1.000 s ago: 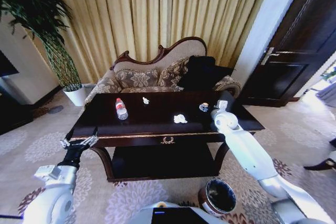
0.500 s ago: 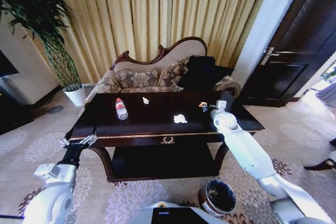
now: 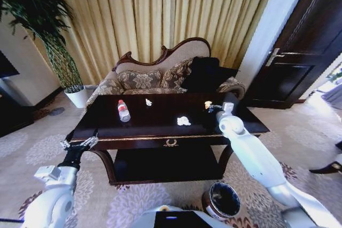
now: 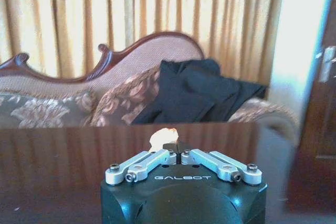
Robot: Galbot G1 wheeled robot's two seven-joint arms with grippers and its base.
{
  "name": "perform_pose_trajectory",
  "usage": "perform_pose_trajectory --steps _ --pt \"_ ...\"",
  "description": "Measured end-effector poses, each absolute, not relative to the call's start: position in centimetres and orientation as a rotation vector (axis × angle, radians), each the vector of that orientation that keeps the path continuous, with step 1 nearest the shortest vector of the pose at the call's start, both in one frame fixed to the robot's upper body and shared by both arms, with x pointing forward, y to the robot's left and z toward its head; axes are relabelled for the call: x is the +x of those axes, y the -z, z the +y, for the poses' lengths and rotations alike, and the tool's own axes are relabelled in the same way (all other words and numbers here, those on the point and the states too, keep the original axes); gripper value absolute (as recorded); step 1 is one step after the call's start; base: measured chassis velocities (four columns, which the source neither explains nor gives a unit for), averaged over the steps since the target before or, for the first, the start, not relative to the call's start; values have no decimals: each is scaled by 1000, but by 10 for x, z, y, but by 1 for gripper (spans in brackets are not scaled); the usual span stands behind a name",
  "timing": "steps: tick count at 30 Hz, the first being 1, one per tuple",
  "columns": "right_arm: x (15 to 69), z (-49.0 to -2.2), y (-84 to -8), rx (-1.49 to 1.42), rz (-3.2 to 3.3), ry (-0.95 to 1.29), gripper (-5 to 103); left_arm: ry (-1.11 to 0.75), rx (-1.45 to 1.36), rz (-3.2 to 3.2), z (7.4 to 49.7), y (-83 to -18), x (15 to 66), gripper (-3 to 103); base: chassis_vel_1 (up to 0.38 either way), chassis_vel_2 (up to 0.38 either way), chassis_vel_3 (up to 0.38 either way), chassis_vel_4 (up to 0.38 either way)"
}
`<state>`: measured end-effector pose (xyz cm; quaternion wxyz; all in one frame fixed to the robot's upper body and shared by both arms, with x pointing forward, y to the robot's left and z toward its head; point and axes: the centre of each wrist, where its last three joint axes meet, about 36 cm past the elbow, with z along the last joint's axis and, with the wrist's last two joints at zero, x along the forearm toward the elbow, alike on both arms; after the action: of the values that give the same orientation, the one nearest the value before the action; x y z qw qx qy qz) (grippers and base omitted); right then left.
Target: Move to the front of the table and place the trash on the table into the trash bin.
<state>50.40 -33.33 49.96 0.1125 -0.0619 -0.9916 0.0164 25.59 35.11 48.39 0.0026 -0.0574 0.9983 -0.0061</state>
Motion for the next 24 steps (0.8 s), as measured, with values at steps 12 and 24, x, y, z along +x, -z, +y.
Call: perform_pose_trajectory --steps 12,24 --pt "412 -362 -536 -153 -3036 -128 0 43 -127 3147 345 -475 265 100 0 0 0 0" --pt "386 -333 -520 -108 -3041 -68 0 14 -88 3157 354 -474 277 100 0 0 0 0"
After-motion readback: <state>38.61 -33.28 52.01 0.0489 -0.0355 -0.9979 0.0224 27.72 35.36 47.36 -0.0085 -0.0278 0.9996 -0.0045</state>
